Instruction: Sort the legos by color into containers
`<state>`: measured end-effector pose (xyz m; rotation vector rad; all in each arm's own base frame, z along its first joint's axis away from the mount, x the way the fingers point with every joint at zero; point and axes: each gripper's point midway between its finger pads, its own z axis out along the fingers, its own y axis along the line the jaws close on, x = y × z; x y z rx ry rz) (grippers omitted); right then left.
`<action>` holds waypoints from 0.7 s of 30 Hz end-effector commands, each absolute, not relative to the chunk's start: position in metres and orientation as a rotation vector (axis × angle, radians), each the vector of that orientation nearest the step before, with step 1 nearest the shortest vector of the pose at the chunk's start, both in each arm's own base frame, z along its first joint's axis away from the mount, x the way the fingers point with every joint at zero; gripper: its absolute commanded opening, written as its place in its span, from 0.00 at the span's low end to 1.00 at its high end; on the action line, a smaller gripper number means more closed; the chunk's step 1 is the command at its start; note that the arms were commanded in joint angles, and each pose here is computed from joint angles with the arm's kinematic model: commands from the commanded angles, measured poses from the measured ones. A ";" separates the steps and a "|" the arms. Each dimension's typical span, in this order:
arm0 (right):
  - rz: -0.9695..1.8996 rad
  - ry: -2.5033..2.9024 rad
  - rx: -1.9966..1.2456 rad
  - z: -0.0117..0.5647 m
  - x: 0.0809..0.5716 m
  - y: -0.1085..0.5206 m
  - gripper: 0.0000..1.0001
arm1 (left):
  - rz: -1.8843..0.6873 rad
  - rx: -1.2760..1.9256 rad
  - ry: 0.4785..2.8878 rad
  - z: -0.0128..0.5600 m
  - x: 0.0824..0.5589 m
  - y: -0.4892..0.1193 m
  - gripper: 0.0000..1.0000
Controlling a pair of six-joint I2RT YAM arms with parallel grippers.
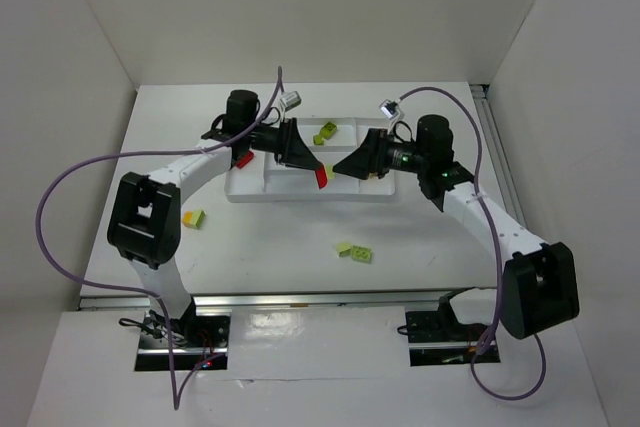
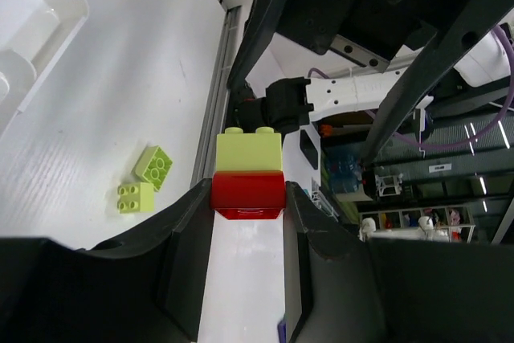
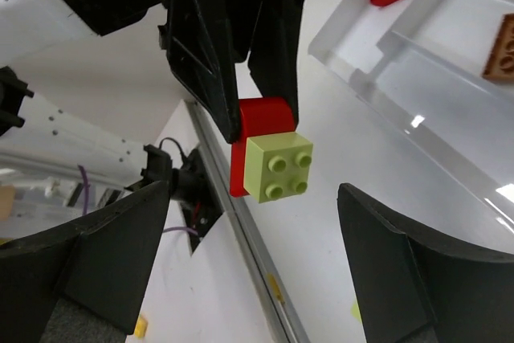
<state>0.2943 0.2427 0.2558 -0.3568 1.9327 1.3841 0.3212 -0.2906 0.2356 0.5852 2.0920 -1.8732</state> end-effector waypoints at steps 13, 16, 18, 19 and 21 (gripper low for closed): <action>1.550 1.830 -0.493 0.265 0.286 0.271 0.58 | -1.892 0.787 1.900 0.281 0.299 -0.291 0.00; 1.574 1.822 -0.501 0.266 0.285 0.272 0.51 | -1.881 0.803 1.882 0.284 0.298 -0.290 0.00; 1.606 1.801 -0.527 0.267 0.281 0.274 0.51 | -1.895 0.823 1.879 0.285 0.294 -0.293 0.00; 1.633 1.812 -0.514 0.264 0.280 0.275 0.54 | -1.895 0.823 1.879 0.285 0.294 -0.293 0.00; 1.664 1.811 -0.525 0.262 0.277 0.276 0.58 | -1.888 0.833 1.860 0.287 0.295 -0.293 0.00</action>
